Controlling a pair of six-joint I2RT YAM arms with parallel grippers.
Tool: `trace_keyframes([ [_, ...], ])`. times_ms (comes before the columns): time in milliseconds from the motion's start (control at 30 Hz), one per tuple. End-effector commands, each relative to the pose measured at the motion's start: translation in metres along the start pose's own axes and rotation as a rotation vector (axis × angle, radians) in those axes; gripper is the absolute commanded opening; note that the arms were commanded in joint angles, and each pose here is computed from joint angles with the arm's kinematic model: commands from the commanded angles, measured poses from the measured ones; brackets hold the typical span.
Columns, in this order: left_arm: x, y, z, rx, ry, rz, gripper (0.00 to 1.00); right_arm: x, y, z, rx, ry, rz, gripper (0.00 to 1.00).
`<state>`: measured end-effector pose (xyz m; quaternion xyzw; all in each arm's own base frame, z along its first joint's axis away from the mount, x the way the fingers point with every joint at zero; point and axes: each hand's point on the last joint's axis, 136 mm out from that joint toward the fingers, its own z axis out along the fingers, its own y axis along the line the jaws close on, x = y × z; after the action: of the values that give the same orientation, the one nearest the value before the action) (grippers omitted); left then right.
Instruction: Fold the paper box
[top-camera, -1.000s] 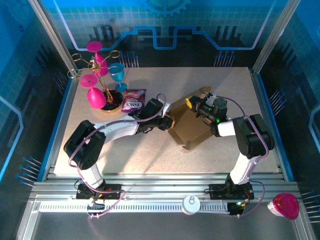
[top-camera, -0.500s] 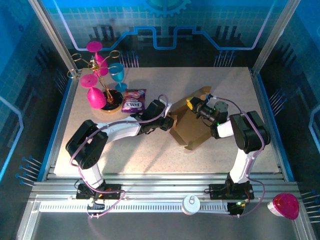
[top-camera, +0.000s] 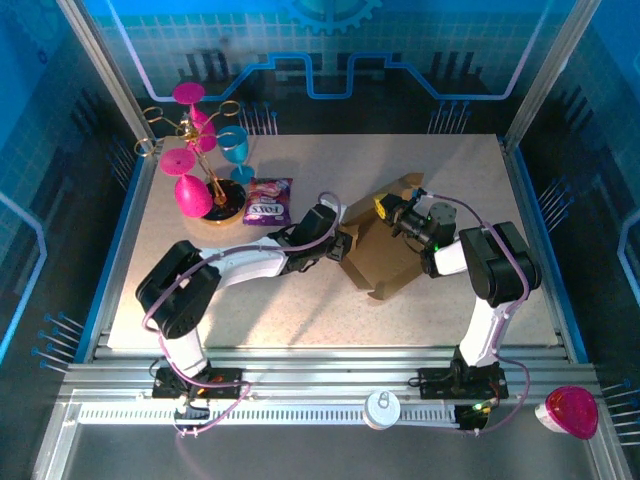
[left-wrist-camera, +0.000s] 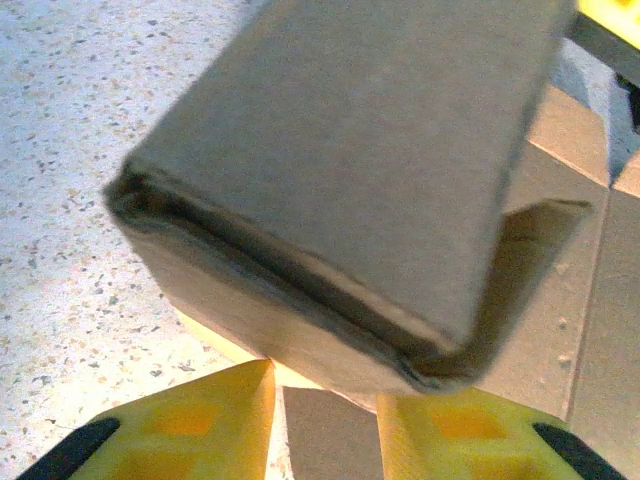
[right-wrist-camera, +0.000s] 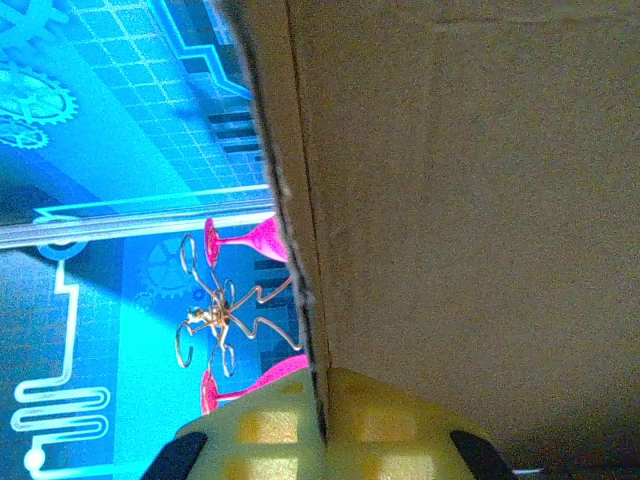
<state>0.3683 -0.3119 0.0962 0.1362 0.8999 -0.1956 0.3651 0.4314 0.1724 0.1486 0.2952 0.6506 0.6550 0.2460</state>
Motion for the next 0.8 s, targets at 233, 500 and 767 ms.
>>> trace_keyframes([
  [233,-0.018,0.019,0.014,-0.128,-0.131,-0.103,0.38,-0.002,-0.001,0.010,0.000,-0.014,0.023,0.00],
  [500,-0.022,0.030,0.030,-0.202,-0.137,-0.111,0.38,-0.004,0.004,0.014,-0.003,-0.023,0.035,0.00],
  [767,-0.027,0.042,0.037,-0.293,-0.173,-0.130,0.30,-0.008,0.013,0.020,-0.017,-0.035,0.051,0.00],
])
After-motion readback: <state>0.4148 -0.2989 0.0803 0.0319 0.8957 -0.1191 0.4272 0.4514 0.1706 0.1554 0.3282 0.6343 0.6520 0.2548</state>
